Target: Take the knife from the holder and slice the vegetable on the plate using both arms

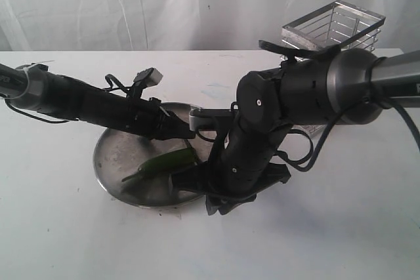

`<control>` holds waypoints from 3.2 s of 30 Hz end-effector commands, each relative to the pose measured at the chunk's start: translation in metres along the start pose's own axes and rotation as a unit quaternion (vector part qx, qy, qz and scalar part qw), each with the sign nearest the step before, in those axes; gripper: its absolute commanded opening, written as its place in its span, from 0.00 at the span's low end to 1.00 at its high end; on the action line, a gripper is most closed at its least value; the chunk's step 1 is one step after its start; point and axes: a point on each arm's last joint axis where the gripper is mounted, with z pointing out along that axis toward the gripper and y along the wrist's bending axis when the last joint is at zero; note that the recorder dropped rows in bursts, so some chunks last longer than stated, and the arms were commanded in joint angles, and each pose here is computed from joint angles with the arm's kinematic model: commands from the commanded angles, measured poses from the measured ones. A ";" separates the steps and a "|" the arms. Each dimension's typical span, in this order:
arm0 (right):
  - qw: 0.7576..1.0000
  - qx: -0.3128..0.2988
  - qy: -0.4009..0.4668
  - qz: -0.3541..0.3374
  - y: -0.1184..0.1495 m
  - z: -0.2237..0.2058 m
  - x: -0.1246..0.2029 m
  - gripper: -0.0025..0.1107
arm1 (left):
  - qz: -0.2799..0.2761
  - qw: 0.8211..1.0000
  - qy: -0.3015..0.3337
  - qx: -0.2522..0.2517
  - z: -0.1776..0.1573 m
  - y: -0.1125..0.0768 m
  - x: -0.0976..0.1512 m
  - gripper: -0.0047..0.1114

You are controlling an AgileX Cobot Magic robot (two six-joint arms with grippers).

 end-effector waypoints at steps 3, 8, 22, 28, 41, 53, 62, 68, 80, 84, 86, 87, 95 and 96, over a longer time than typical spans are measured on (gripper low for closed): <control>1.000 0.006 0.013 0.003 -0.001 0.012 0.000 0.02 | 0.012 0.999 0.040 -0.025 0.002 0.007 0.012 0.04; 1.000 0.010 0.025 0.009 -0.002 0.021 0.001 0.02 | 0.011 0.999 0.041 -0.025 0.002 0.007 0.012 0.04; 0.997 0.024 0.079 0.005 -0.005 0.021 0.011 0.02 | -0.009 0.997 0.078 -0.015 0.009 0.014 0.028 0.04; 0.995 0.028 0.096 0.005 -0.006 0.020 0.014 0.02 | -0.014 0.996 0.082 -0.018 0.012 0.017 0.032 0.04; 0.988 0.017 0.150 -0.031 -0.005 0.020 0.023 0.02 | -0.021 0.997 0.077 -0.008 0.011 0.016 0.031 0.04; 0.984 0.004 0.172 -0.045 -0.003 0.019 0.027 0.02 | -0.031 0.999 0.044 0.006 0.009 0.010 0.021 0.04; 0.986 -0.001 0.161 -0.040 -0.002 0.019 0.025 0.02 | 0.002 1.000 0.006 0.031 -0.005 -0.010 -0.002 0.04; 0.988 -0.007 0.150 -0.035 0.000 0.020 0.023 0.02 | 0.006 0.999 0.033 0.036 0.000 -0.006 0.009 0.04; 0.989 -0.009 0.142 -0.034 0.000 0.020 0.022 0.02 | -0.005 0.996 -0.016 0.083 0.002 -0.011 0.002 0.04; 0.989 -0.009 0.142 -0.034 0.000 0.020 0.022 0.02 | 0.016 0.994 -0.031 0.101 -0.001 -0.018 -0.003 0.04; 0.989 -0.009 0.142 -0.034 0.000 0.020 0.022 0.02 | 0.020 0.994 -0.024 0.101 -0.001 -0.018 -0.001 0.04; 0.989 -0.009 0.141 -0.034 0.000 0.020 0.022 0.02 | 0.023 0.995 -0.016 0.098 -0.001 -0.017 0.001 0.04; 0.991 -0.010 0.133 -0.033 0.000 0.021 0.020 0.02 | 0.028 0.997 0.057 0.034 0.014 -0.011 0.035 0.04; 0.991 -0.010 0.133 -0.033 0.000 0.021 0.020 0.02 | 0.038 0.997 0.066 0.031 0.016 -0.012 0.040 0.04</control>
